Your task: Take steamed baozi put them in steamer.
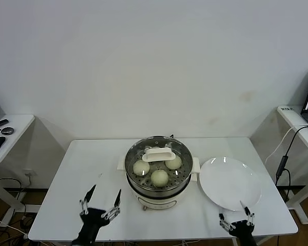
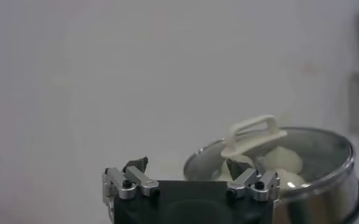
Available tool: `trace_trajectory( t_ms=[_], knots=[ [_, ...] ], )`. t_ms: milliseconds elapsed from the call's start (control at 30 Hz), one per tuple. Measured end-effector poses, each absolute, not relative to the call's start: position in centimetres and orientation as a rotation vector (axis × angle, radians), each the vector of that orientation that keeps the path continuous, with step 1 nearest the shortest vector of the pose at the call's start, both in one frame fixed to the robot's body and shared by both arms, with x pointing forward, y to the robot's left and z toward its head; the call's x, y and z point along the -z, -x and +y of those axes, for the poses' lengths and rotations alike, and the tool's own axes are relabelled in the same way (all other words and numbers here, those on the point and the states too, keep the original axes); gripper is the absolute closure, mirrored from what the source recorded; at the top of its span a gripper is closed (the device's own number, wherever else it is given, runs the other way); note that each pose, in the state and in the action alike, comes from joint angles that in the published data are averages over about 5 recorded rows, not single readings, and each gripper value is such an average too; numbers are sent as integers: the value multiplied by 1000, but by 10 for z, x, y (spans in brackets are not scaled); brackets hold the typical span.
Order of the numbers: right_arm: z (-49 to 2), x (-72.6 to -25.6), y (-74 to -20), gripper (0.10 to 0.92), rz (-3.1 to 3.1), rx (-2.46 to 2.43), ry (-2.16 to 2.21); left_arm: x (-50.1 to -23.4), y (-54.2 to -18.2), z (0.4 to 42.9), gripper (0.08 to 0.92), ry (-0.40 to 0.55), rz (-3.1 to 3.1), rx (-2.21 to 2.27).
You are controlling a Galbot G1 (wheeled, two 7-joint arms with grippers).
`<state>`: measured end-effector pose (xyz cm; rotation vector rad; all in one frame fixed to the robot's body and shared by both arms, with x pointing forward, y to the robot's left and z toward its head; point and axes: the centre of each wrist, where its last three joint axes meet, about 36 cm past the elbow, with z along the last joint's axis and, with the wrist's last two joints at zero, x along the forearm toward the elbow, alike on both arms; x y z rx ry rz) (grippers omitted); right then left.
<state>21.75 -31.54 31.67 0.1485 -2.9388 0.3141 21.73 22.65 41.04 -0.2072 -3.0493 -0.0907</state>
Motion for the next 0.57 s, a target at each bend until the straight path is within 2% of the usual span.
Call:
trace_trajectory(
  t_ms=[300,567],
  knots=[
    [-304,-314,-203,200,-2915,-236,-220,-372,-190,240,177,64,-3024,-52],
    [-299,-312,-196,200,-2901,-208,-253,-359,-178,248,177,39,-3003,-62]
  ],
)
